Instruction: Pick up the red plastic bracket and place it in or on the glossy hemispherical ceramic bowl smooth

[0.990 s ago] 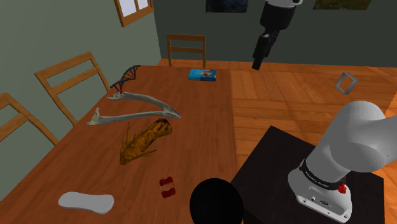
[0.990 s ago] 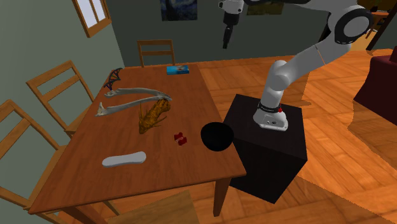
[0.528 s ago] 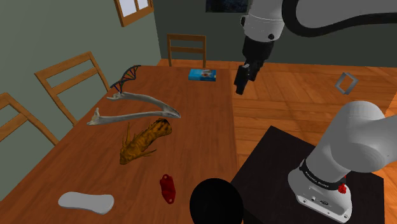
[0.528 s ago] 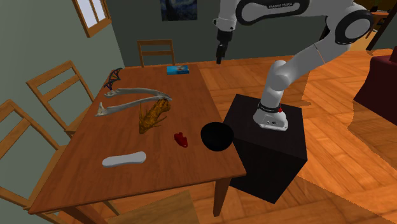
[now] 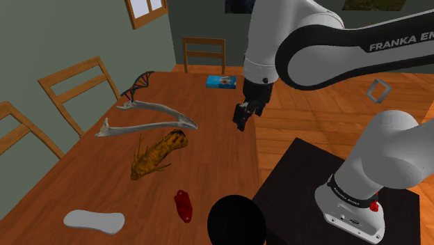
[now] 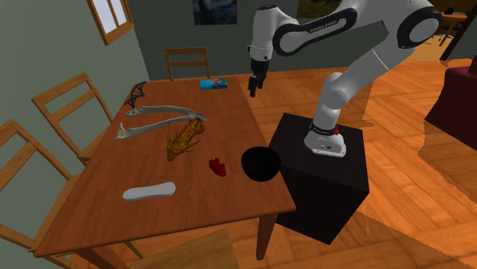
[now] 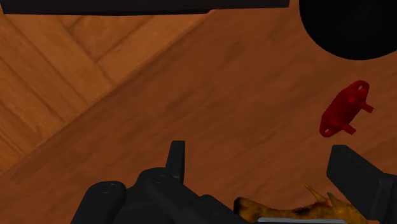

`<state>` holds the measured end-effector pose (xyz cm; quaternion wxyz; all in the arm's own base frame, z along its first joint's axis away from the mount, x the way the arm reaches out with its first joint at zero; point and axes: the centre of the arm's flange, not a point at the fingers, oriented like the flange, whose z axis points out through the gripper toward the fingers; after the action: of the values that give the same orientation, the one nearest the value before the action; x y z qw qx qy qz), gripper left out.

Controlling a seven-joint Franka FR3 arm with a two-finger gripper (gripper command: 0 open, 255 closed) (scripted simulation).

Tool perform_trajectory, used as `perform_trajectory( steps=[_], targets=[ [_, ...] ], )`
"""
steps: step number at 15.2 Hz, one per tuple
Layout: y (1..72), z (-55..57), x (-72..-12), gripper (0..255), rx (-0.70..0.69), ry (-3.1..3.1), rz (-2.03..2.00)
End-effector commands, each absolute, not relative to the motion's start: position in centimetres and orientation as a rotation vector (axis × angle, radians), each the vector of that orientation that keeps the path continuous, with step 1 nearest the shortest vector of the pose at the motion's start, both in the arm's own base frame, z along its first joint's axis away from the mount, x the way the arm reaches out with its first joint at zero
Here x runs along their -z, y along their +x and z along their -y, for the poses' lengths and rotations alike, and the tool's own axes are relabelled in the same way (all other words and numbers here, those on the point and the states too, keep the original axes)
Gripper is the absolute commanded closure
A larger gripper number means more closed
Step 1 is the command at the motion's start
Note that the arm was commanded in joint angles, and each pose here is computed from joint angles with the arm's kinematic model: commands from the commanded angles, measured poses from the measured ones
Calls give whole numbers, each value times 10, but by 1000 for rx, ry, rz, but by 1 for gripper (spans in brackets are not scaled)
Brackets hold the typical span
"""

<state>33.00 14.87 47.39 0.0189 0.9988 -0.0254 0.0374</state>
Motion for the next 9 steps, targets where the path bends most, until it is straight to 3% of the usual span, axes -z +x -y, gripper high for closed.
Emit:
perform_trajectory(
  steps=[1, 9],
  targets=[
    [335, -166, -453, 0, -111, 3107, 124],
    [361, -230, -376, 0, -84, 3122, 292]
  ],
)
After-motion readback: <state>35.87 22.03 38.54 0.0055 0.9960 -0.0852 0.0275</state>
